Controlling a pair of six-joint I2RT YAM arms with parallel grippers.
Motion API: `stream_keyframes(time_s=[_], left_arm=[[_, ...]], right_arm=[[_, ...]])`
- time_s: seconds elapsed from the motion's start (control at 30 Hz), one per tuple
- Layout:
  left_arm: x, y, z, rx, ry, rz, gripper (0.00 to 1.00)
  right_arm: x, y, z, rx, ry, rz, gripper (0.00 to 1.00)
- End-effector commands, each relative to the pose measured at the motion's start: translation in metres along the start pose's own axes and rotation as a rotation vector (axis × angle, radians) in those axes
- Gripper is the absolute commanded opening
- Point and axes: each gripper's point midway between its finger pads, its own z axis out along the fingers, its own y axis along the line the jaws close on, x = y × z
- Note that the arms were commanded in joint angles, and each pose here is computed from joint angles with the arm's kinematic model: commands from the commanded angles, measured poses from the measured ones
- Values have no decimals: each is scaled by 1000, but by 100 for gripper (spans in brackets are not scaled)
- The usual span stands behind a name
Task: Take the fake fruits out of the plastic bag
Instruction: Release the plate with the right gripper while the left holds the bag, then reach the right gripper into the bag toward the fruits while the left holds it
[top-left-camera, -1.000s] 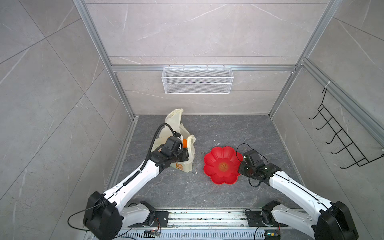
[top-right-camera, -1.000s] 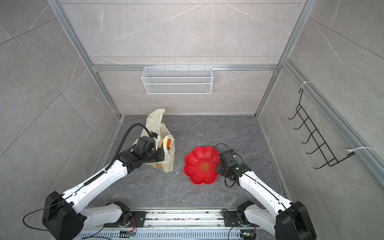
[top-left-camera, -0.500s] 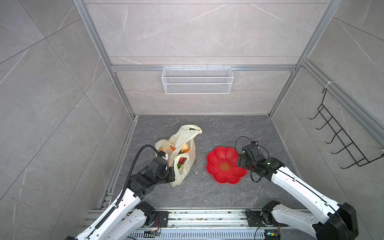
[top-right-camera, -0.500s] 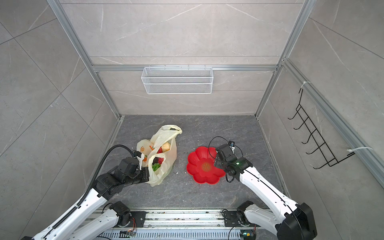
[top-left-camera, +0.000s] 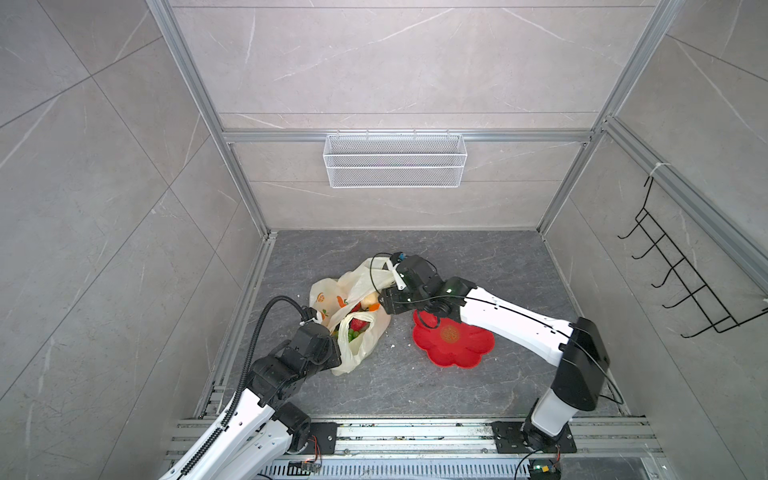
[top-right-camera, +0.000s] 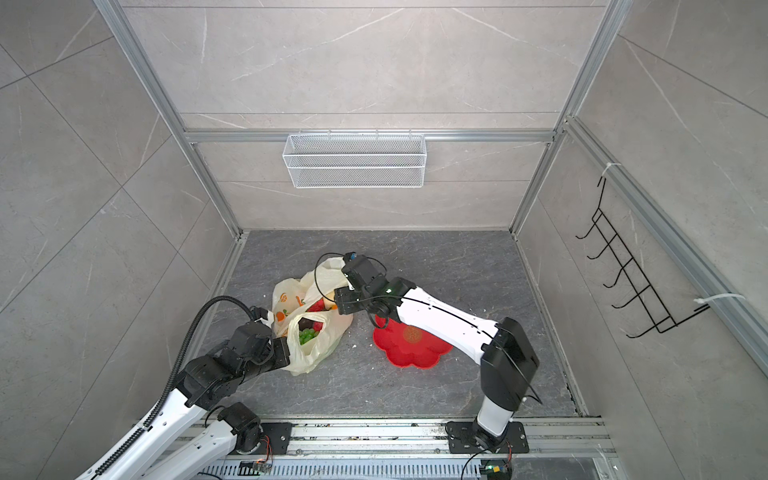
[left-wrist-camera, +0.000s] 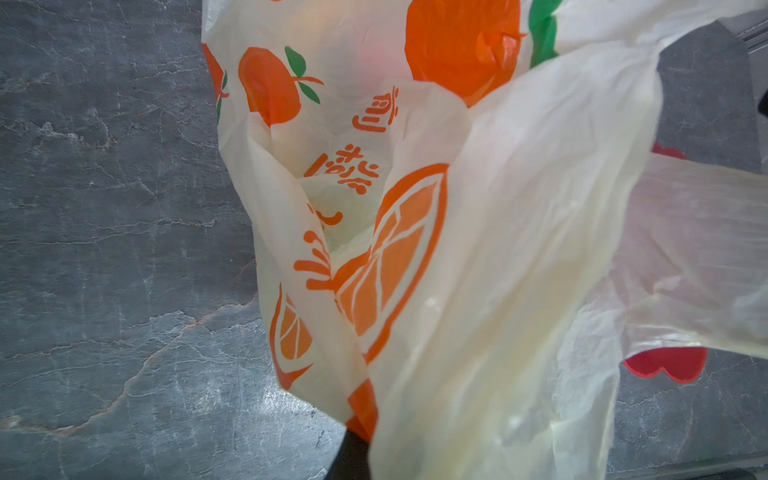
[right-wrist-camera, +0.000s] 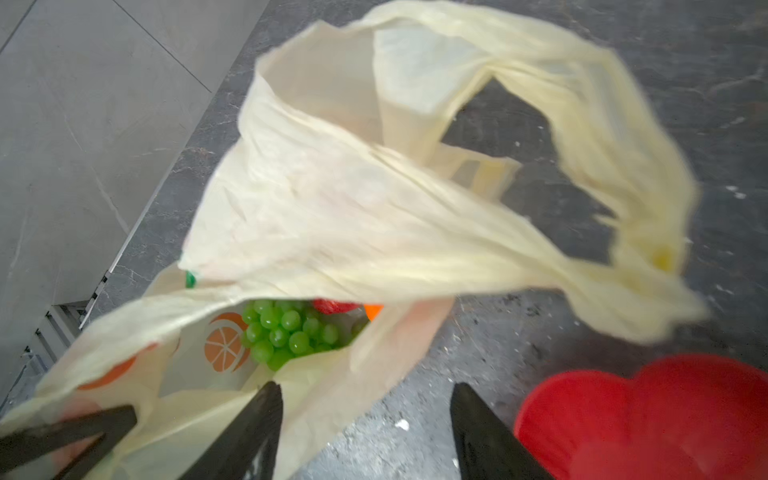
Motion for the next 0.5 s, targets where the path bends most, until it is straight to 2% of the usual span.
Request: stream_keyframes(time_s=[0.0, 0.17, 0.33, 0.47], left_arm=[[-2, -5, 3, 26, -12, -3, 0], [-2, 2, 7, -21, -15, -18, 0], [-7, 14, 11, -97, -42, -58, 0], [-13, 21, 13, -142, -75, -58, 0]], right_arm=[[-4, 24, 15, -60, 26, -61, 66], [26, 21, 41, 17, 125, -127, 62], [75, -1, 37, 93, 202, -132, 58], [121, 13, 32, 82, 257, -170, 57]])
